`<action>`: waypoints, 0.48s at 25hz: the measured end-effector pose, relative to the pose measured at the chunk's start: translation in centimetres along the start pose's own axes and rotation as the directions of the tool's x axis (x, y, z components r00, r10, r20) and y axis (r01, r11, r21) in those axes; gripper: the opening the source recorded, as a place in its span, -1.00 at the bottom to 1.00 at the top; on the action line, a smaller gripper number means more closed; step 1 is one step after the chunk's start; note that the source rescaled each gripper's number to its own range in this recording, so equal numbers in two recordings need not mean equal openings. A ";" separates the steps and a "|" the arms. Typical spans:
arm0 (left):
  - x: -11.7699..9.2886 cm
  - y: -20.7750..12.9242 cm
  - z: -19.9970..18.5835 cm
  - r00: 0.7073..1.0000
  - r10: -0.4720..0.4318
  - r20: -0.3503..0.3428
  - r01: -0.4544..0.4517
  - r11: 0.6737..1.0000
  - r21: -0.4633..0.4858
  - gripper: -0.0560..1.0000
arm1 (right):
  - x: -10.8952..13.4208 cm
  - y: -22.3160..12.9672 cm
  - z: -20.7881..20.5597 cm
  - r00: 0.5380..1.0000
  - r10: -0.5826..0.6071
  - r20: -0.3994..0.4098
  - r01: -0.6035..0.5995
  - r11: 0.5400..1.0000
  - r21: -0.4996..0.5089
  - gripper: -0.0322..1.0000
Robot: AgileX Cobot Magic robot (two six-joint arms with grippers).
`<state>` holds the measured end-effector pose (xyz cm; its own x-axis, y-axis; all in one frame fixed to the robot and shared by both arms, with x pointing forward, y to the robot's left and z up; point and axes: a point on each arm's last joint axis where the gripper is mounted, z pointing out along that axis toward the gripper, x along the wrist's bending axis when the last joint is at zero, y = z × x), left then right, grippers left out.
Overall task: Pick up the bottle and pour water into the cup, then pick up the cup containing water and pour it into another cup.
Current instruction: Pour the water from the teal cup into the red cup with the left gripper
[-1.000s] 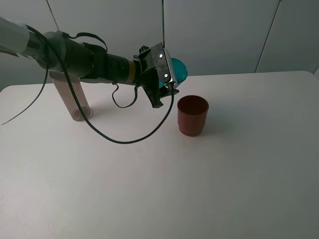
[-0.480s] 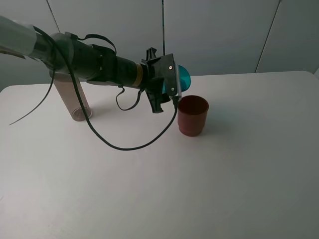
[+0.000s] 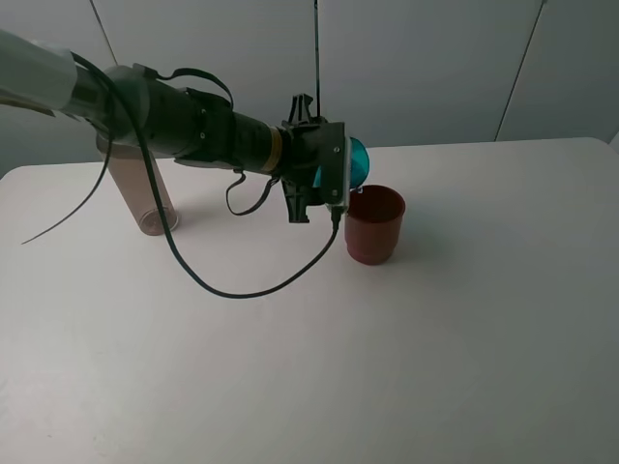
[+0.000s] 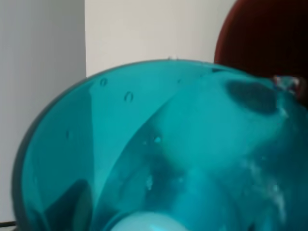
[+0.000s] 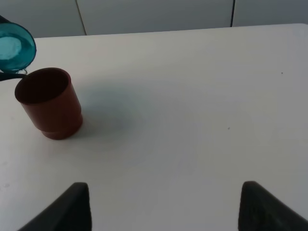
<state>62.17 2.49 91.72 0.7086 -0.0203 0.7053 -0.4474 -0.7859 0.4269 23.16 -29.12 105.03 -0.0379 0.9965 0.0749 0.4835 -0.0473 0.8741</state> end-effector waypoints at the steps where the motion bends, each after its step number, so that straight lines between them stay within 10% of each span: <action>1: 0.1 0.1 0.0 1.000 0.014 -0.002 -0.014 1.000 0.004 -0.58 | 0.0 0.0 0.0 1.000 0.000 0.000 0.000 1.000 0.000 -0.94; 12: 1.6 0.9 0.0 0.997 0.067 -0.049 -0.067 0.998 0.001 -0.58 | 0.0 0.0 0.0 1.000 0.000 0.000 0.000 1.000 0.000 -0.94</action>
<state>62.92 1.75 93.27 0.6494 -0.0421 0.7593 -0.4932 -0.7833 0.3784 23.16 -29.12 105.03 -0.0379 0.9965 0.0749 0.4835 -0.0473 0.8741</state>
